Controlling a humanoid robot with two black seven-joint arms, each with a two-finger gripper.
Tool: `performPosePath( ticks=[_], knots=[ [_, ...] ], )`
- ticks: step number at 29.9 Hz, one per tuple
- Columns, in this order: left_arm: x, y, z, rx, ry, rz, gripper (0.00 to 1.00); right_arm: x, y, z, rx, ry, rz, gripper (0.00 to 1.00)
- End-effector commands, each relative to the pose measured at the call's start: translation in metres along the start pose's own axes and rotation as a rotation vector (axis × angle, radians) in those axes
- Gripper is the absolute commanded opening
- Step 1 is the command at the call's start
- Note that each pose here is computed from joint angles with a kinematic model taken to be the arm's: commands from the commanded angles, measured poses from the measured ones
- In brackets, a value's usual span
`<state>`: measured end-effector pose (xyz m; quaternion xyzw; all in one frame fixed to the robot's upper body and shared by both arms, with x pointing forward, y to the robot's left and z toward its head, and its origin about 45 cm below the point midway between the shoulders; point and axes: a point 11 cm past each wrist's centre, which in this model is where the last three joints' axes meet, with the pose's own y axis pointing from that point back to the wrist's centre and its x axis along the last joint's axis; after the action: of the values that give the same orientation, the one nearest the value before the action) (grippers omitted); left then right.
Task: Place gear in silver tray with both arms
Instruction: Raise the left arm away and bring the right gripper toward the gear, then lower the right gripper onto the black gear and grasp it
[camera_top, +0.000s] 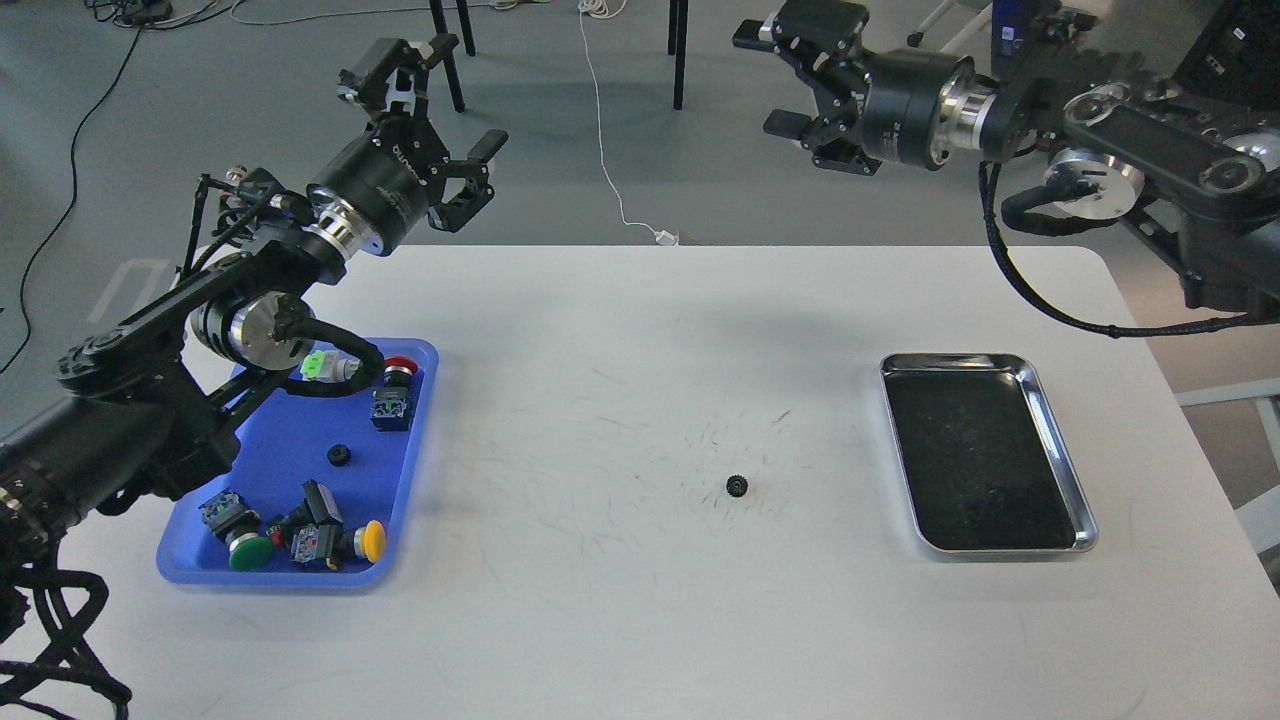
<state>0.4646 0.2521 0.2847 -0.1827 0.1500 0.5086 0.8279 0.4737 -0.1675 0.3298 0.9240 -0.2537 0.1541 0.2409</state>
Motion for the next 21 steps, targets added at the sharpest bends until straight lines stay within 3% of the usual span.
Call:
performPosePath(
  ticks=[1, 7, 11, 21],
  knots=[
    [0.015, 0.01, 0.004, -0.017, 0.036, 0.041, 0.98, -0.039, -0.018, 0.011, -0.117, 0.178, -0.158, 0.99],
    [0.026, 0.02, 0.013, -0.055, 0.069, 0.048, 0.98, -0.101, -0.049, 0.026, -0.167, 0.513, -0.39, 0.98],
    [0.029, 0.028, 0.014, -0.053, 0.073, 0.017, 0.98, -0.143, -0.049, 0.053, -0.229, 0.737, -0.597, 0.98],
    [0.039, 0.038, 0.008, -0.046, 0.075, 0.041, 0.98, -0.174, -0.044, 0.09, -0.291, 0.957, -0.765, 0.94]
  ],
)
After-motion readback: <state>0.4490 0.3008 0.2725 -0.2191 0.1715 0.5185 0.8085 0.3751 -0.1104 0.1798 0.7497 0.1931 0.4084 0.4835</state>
